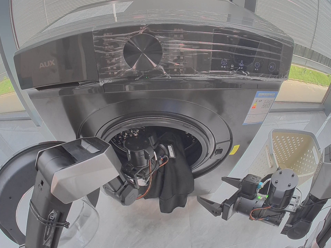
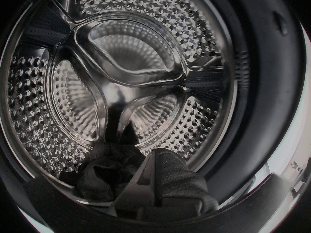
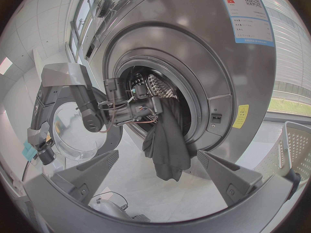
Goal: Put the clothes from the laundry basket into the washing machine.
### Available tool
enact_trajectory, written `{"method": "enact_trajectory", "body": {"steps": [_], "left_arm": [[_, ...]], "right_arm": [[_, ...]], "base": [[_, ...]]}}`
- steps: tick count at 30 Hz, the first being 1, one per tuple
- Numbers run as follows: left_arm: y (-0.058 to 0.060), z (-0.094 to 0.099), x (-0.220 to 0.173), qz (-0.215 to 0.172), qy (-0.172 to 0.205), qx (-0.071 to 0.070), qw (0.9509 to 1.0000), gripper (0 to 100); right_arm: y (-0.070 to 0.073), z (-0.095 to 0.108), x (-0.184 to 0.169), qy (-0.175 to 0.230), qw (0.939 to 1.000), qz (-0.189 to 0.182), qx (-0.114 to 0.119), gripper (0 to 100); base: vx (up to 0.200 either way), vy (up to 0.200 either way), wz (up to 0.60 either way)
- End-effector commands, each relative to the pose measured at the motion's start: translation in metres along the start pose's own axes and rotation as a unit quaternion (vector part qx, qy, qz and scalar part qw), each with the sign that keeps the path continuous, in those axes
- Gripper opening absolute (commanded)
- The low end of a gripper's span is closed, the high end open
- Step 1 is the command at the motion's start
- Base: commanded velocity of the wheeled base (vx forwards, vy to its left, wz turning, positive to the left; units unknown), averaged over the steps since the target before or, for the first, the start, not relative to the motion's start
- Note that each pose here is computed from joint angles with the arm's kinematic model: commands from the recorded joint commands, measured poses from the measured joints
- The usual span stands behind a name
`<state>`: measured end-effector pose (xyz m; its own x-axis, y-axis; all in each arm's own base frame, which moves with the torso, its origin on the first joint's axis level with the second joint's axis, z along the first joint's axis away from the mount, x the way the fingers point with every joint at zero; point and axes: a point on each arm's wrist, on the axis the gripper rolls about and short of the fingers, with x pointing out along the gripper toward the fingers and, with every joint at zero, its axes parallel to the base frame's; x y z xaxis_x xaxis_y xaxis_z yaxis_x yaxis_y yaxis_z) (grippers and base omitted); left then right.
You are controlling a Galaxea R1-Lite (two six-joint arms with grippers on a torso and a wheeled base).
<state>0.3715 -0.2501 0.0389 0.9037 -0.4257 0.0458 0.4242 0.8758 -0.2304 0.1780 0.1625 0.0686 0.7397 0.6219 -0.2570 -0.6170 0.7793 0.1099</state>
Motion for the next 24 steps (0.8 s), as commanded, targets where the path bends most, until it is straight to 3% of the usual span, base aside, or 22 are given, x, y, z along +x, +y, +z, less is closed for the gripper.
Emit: {"method": "enact_trajectory", "body": {"steps": [1,7,9,13,18,24], "left_arm": [[0.018,-0.020,0.039,0.035,-0.009,-0.006,0.9993,0],[0.032,-0.018,0.069,0.069,-0.013,0.002,0.9976,0],[0.043,-0.021,0.080,0.109,-0.022,0.003,0.9938,0],[0.059,-0.012,0.083,0.127,-0.038,0.004,0.9912,0],[0.062,-0.006,0.082,0.129,-0.048,0.002,0.9904,0],[0.056,-0.009,0.079,0.124,-0.043,0.003,0.9913,0]], "right_arm": [[-0.001,-0.006,0.005,0.012,0.9999,-0.001,0.000,100],[-0.001,-0.006,0.005,0.012,0.9999,-0.002,-0.001,100],[-0.001,-0.006,0.005,0.012,0.9999,-0.002,-0.002,100],[-0.001,-0.006,0.005,0.012,0.9999,-0.001,-0.002,100],[-0.001,-0.007,0.004,0.015,0.9999,-0.002,-0.001,100],[-0.001,-0.008,0.004,0.017,0.9999,-0.002,-0.001,100]], "base": [[0.000,0.000,0.00],[0.000,0.000,0.00],[0.000,0.000,0.00],[0.000,0.000,0.00],[0.000,0.000,0.00],[0.000,0.000,0.00]]}}
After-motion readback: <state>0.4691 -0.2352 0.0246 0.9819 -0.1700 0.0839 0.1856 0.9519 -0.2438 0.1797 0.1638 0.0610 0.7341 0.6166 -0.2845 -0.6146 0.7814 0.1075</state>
